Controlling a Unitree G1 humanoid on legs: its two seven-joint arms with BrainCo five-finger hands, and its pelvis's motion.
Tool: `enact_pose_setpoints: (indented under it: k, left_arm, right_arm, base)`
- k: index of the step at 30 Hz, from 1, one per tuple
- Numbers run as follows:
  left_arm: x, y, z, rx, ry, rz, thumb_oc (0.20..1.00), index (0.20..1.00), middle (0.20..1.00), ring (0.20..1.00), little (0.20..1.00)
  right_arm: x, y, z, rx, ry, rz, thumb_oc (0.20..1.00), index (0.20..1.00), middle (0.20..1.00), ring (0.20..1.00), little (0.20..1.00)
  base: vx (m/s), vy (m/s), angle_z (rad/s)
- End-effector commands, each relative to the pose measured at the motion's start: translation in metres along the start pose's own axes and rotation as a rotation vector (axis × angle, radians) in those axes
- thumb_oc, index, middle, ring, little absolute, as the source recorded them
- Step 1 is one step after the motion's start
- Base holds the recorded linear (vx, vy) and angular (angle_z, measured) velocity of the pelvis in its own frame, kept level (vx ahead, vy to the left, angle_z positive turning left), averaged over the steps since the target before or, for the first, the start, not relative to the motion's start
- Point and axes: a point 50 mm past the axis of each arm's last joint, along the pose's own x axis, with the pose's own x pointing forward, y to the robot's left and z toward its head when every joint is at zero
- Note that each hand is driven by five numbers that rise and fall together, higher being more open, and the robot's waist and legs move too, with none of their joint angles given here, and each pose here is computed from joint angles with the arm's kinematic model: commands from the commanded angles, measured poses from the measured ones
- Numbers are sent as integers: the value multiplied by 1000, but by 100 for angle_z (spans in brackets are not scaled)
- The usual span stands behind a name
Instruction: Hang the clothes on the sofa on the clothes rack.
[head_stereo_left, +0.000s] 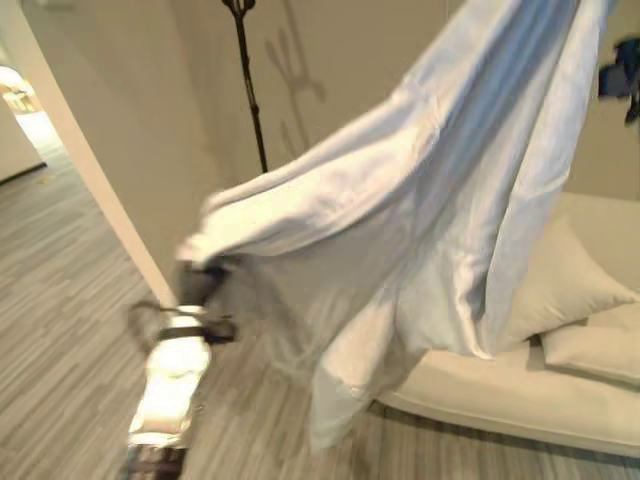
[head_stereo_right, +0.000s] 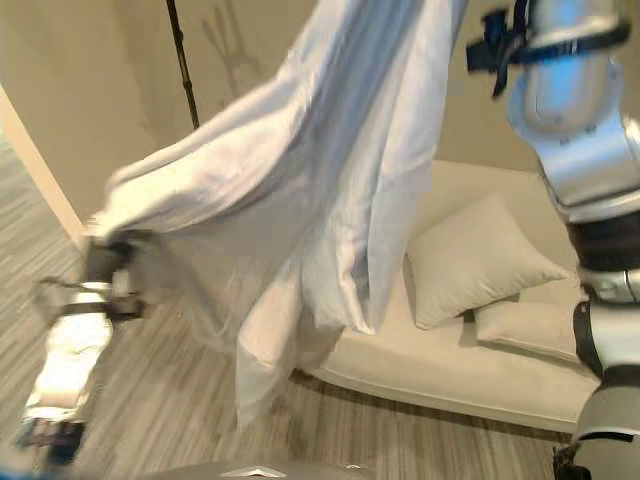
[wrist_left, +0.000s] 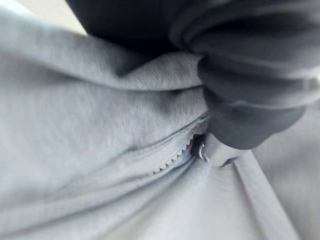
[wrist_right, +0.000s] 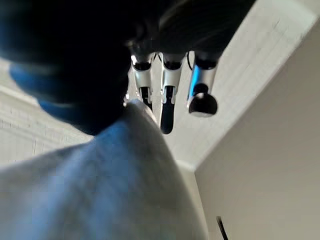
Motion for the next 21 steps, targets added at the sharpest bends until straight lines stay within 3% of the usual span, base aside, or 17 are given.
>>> enact_pose_setpoints:
  k: [1,5,9,21]
  left_arm:
    - [16,17,73,173,-426,124,200,200,200,200,200]
    - [18,37,97,297,-564,241,200,200,200,200,200]
    - [21,38,107,300,-627,279,200,200,200,200,200]
    - [21,5,92,172,-578,220,200,200,200,200,200]
  right_arm:
    - [1,-15,9,19,-57,-20,200,200,200,200,200]
    - [-20,-8,10,57,-47,1,200,200,200,200,200]
    - [-30,-10,8,58,-24,-18,200,200,200,200,200]
    - [-52,-9,-10,-39,93,-51,200,200,200,200,200]
  base:
    - [39,40,3]
    - [7,54,3]
    - [-44,121,7]
    - [11,369,12]
